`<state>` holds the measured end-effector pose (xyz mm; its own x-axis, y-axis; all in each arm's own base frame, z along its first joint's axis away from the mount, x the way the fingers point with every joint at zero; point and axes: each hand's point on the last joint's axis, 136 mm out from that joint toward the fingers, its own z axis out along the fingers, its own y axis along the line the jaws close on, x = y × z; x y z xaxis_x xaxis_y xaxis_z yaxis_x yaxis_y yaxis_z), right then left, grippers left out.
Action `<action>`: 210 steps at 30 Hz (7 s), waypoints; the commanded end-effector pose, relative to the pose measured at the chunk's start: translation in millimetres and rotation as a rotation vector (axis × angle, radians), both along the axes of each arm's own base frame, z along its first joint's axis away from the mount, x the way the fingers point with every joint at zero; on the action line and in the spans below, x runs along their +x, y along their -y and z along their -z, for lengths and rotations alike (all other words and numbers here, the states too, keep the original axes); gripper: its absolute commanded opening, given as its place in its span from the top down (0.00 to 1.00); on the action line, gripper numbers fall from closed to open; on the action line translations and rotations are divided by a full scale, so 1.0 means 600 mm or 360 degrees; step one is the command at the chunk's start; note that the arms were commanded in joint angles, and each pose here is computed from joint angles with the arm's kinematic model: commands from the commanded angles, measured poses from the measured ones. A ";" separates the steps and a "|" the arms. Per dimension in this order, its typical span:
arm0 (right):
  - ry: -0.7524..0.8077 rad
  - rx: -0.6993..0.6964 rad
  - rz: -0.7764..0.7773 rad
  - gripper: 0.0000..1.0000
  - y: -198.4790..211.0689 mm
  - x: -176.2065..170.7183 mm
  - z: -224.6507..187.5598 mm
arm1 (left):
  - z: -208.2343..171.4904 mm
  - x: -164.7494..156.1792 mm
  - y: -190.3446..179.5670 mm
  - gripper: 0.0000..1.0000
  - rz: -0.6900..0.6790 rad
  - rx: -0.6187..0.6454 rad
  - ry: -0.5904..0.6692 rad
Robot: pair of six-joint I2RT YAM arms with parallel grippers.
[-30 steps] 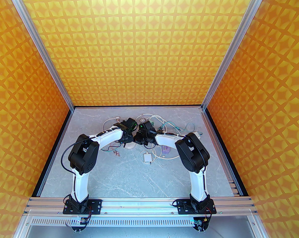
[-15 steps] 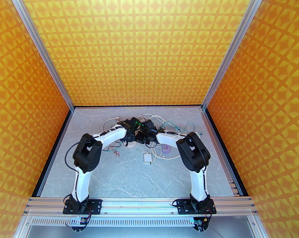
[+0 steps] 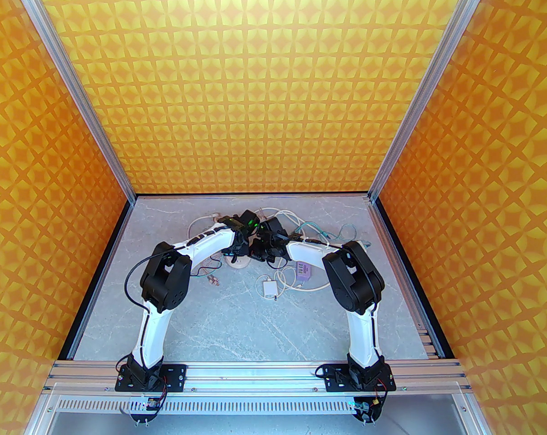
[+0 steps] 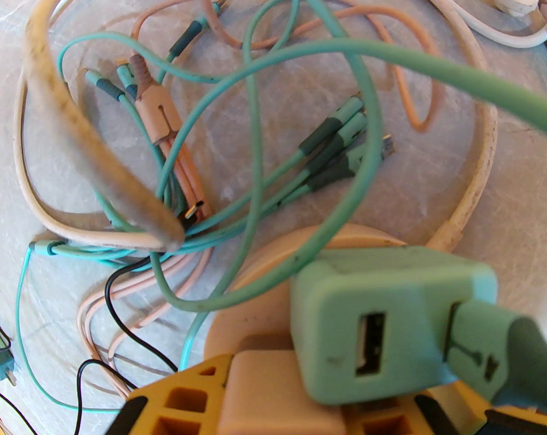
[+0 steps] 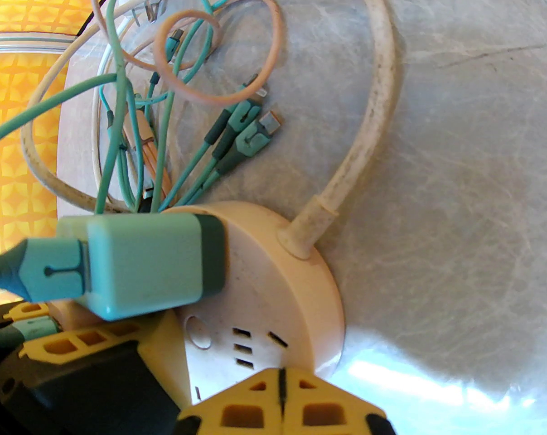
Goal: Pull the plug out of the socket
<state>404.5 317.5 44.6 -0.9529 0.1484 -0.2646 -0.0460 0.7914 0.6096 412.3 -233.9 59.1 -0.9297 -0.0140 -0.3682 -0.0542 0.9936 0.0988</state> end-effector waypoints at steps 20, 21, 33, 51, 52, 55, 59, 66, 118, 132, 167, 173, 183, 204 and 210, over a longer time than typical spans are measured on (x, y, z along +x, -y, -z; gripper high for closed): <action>-0.0086 0.0574 0.0138 0.96 -0.064 -0.018 -0.052 | 0.034 -0.057 0.016 0.85 -0.0037 -0.0268 -0.0128; -0.0095 0.0608 0.0143 0.96 -0.068 -0.016 -0.053 | 0.033 -0.057 0.017 0.85 -0.0037 -0.0269 -0.0125; -0.0384 0.0182 0.0230 0.98 -0.015 -0.061 0.110 | 0.008 -0.045 0.025 0.86 0.0004 -0.0264 -0.0087; -0.0363 -0.0077 0.0193 0.99 0.017 -0.070 0.142 | 0.017 -0.053 0.050 0.91 0.0123 -0.0079 -0.0124; -0.0364 -0.0091 0.0191 0.99 0.019 -0.071 0.144 | 0.012 -0.053 0.045 0.91 0.0104 -0.0084 -0.0096; -0.0368 -0.0121 0.0186 0.99 0.023 -0.073 0.150 | -0.008 -0.053 0.025 0.91 0.0026 -0.0156 -0.0036; -0.0371 -0.0149 0.0178 0.99 0.023 -0.075 0.154 | -0.021 -0.044 -0.012 0.92 -0.0136 -0.0389 -0.0023; -0.0370 -0.0190 0.0157 0.99 0.021 -0.077 0.159 | -0.041 -0.033 0.029 0.92 0.0046 -0.0242 -0.0022; -0.0313 -0.0278 0.0095 1.00 0.011 -0.075 0.148 | -0.026 -0.054 0.032 0.91 0.0084 -0.0267 -0.0084; -0.0317 -0.0280 0.0096 1.00 0.010 -0.076 0.150 | -0.025 -0.057 0.059 0.92 0.0263 0.0102 -0.0086; 0.0486 -0.0301 -0.0089 0.44 0.027 -0.021 -0.162 | -0.043 0.039 -0.313 0.74 -0.0591 -0.1121 0.0197; 0.0561 -0.0456 -0.0137 0.39 0.034 -0.019 -0.159 | -0.003 0.042 -0.322 0.46 -0.0678 -0.1262 0.0155; 0.0600 -0.0671 -0.0256 0.36 -0.028 -0.007 -0.141 | -0.089 0.010 -0.319 0.01 -0.0615 -0.1300 0.0348; 0.0495 -0.0942 -0.0231 0.37 -0.097 0.042 -0.055 | -0.117 -0.117 -0.159 0.55 -0.0389 -0.1604 0.0422; 0.0504 -0.0982 -0.0216 0.40 -0.100 0.052 -0.044 | -0.091 -0.122 -0.135 0.89 -0.0403 -0.1662 0.0371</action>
<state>432.0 381.3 76.4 -0.8124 -0.2367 -0.5328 -0.2961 0.9548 0.0273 333.9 -143.2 110.5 -0.7686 -0.5929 -0.2404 -0.1957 0.5756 -0.7939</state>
